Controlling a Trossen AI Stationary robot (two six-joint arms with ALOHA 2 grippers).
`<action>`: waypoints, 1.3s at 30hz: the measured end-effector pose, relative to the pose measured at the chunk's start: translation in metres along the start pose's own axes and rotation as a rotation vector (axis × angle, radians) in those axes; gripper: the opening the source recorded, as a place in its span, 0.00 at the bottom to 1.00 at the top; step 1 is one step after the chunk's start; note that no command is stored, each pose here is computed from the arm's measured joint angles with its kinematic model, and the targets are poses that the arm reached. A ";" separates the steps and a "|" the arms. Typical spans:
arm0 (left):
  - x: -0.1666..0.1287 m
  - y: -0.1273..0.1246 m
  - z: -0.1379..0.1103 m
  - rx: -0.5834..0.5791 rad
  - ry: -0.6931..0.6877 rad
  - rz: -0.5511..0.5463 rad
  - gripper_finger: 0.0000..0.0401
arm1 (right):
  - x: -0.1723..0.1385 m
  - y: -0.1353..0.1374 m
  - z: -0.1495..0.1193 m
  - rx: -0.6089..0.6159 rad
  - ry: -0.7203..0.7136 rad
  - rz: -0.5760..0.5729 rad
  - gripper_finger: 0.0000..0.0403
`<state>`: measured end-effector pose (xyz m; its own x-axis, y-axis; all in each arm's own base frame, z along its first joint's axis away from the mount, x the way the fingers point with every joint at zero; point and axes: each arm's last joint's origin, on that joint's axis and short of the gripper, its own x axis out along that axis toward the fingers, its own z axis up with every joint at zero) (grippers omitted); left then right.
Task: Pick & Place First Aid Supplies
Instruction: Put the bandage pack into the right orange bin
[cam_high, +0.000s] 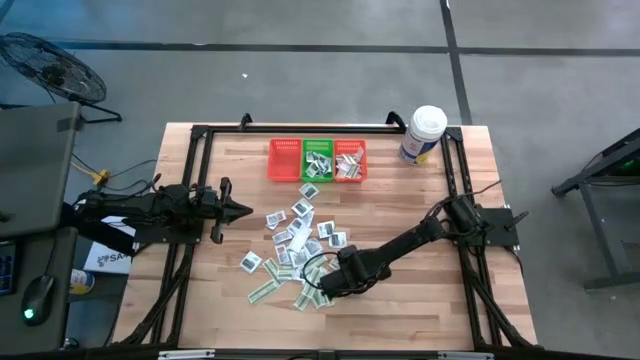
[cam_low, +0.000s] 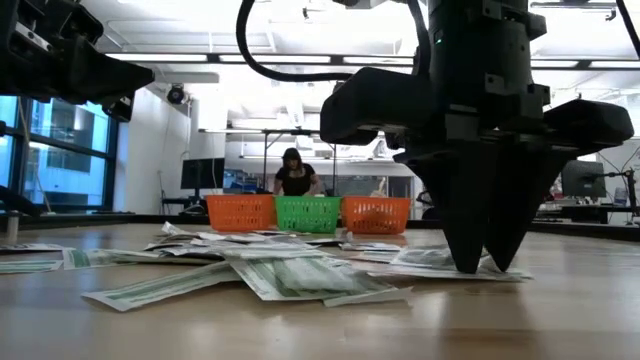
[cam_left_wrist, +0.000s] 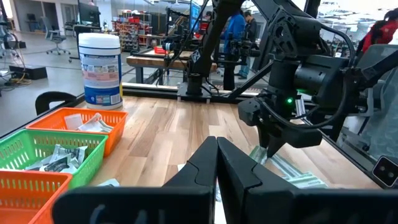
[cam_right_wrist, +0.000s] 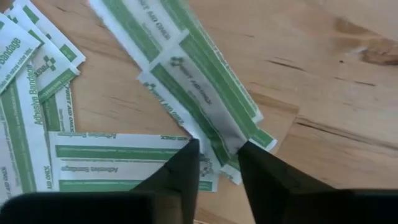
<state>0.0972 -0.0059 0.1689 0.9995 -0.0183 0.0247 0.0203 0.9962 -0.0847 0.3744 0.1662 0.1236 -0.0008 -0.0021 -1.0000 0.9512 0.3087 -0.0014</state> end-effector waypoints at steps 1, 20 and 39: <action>0.000 0.000 0.000 0.000 0.000 0.000 0.00 | 0.000 0.000 0.000 -0.004 -0.001 0.001 0.20; 0.000 0.000 0.000 0.000 0.000 0.000 0.00 | -0.061 -0.009 0.006 -0.004 -0.109 0.160 0.01; 0.000 0.000 0.000 0.000 0.000 0.000 0.00 | -0.079 -0.015 0.028 -0.044 -0.104 0.165 0.00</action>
<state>0.0972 -0.0059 0.1688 0.9995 -0.0185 0.0243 0.0204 0.9962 -0.0847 0.3686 0.1353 0.2025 0.1875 -0.0456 -0.9812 0.9215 0.3541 0.1597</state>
